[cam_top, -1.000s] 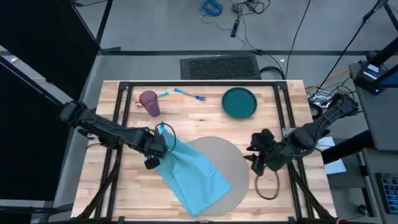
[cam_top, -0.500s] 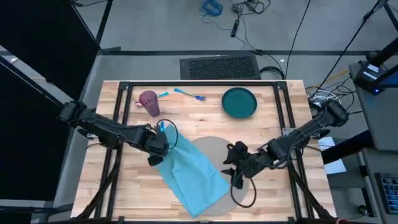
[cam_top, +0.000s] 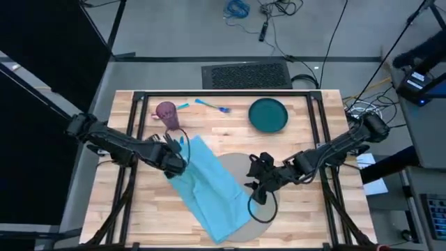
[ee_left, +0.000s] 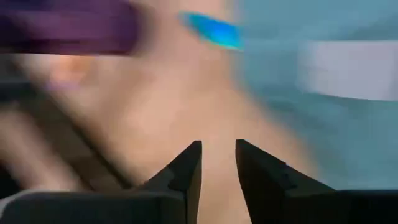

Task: Set table place
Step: Fold the blue napkin

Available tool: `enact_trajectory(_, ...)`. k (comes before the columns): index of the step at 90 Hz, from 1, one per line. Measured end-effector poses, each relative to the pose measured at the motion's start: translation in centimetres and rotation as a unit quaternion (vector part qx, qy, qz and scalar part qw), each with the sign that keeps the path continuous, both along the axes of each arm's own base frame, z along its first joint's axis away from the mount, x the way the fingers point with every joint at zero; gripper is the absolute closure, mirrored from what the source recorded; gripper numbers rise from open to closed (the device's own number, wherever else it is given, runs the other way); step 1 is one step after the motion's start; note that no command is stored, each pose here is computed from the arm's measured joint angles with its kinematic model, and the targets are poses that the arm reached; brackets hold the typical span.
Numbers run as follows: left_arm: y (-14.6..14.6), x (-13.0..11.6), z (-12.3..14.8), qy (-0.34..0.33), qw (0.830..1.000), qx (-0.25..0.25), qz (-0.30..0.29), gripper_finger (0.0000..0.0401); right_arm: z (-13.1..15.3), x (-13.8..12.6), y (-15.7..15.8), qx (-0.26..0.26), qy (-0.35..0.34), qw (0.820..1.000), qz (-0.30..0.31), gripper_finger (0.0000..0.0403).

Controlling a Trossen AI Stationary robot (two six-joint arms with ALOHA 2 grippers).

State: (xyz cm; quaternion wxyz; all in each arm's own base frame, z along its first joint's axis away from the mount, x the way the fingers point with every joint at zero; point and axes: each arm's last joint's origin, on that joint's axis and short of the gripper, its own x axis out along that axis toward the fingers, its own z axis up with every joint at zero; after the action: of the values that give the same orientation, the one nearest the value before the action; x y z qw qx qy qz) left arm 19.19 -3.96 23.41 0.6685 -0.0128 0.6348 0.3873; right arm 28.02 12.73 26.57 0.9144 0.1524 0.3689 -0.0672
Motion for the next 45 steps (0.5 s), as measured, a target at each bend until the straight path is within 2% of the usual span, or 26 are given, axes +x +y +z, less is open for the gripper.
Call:
enact_trajectory(5, 0.1, 0.0, 1.2, -0.009, 0.999, 0.033, 0.003, 0.0317, 0.0, 0.0, 0.0, -0.007, -0.001, 1.0, 0.008, 0.0236)
enact_trajectory(11, -0.2, 0.4, 2.1, -0.066, 0.997, 0.04, 0.0, 0.0317, -0.1, 0.1, 0.0, -0.009, -0.001, 1.0, 0.007, 0.0236)
enact_trajectory(16, -0.7, 1.3, 2.2, -0.126, 0.992, 0.016, -0.011, 0.0317, -0.2, 0.3, -0.1, -0.005, -0.001, 1.0, -0.001, 0.0236)
enact_trajectory(21, -1.5, 2.8, 2.1, -0.187, 0.981, -0.037, -0.045, 0.0317, -0.5, 0.5, 0.0, 0.003, 0.003, 1.0, -0.002, 0.0236)
enact_trajectory(27, -3.0, 4.5, 2.0, -0.246, 0.957, -0.114, -0.106, 0.0317, -1.1, 0.7, 0.3, 0.01, 0.018, 1.0, 0.009, 0.0236)
enact_trajectory(32, -4.6, 6.0, 2.3, -0.31, 0.924, -0.165, -0.151, 0.0317, -1.7, 0.6, 1.0, 0.011, 0.032, 0.999, 0.016, 0.0236)
enact_trajectory(38, -6.5, 7.4, 2.9, -0.382, 0.882, -0.196, -0.196, 0.0317, -2.6, 0.6, 1.8, 0.011, 0.048, 0.999, 0.021, 0.0236)
enact_trajectory(45, -8.5, 8.3, 2.7, -0.414, 0.855, -0.211, -0.23, 0.0317, -3.7, 0.7, 2.6, 0.013, 0.065, 0.998, 0.022, 0.0236)
